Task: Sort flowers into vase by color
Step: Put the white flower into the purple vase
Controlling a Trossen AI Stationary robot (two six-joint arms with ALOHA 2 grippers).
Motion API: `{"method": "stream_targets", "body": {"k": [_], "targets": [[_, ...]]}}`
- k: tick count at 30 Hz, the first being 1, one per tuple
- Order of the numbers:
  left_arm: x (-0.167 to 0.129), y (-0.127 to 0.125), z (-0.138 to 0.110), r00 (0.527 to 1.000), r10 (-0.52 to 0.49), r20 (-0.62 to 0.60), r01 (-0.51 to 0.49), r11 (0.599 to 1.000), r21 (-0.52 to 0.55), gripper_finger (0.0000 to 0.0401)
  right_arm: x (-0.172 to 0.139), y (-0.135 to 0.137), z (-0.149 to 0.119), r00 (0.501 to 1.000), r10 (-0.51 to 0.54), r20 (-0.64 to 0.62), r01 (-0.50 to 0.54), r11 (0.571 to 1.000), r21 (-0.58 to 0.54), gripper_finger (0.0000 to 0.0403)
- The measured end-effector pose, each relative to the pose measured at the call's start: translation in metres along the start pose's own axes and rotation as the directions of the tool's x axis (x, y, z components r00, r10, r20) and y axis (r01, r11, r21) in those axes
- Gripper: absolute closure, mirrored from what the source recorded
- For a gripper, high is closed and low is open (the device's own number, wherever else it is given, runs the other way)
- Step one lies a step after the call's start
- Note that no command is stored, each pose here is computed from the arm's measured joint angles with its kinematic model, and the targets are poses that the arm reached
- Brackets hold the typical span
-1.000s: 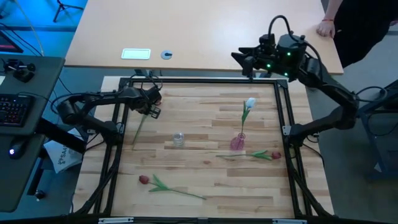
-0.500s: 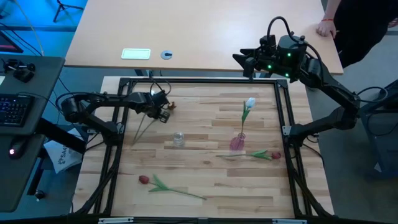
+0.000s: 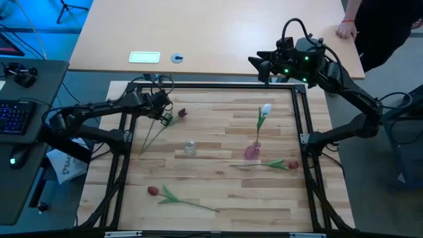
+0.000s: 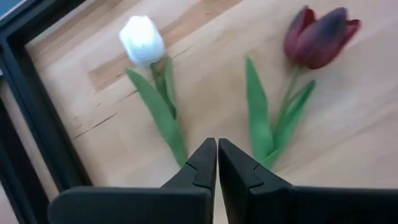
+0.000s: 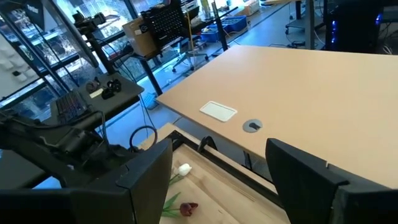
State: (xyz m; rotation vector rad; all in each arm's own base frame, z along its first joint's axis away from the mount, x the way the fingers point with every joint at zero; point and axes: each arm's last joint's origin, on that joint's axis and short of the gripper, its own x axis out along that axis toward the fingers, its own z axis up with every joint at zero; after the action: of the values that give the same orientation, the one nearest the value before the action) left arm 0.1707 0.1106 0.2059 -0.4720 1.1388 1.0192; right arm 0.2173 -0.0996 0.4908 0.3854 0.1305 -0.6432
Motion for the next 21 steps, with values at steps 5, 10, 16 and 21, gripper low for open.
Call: {"method": "stream_targets", "body": {"k": [5,10,16,21], "targets": [[0.009,0.007,0.003,0.999,0.022,-0.043,-0.022,1.0,-0.018,0.0365,0.0,-0.001,-0.002,1.0,-0.01,-0.025,0.01,1.0,-0.004,0.0148],[0.017,0.017,0.006,0.995,0.053,-0.089,-0.057,0.997,-0.047,0.0321,0.0,-0.004,-0.009,0.995,-0.038,-0.095,0.036,0.999,-0.021,0.0148],[0.019,0.023,0.008,0.993,0.054,-0.101,-0.059,0.997,-0.055,0.0269,-0.001,-0.005,-0.014,0.989,-0.056,-0.139,0.052,0.998,-0.035,0.0148],[0.035,0.026,-0.006,0.99,0.032,-0.14,-0.046,0.994,-0.099,0.0239,-0.001,-0.006,-0.015,0.986,-0.063,-0.156,0.058,0.998,-0.04,0.0148]]}}
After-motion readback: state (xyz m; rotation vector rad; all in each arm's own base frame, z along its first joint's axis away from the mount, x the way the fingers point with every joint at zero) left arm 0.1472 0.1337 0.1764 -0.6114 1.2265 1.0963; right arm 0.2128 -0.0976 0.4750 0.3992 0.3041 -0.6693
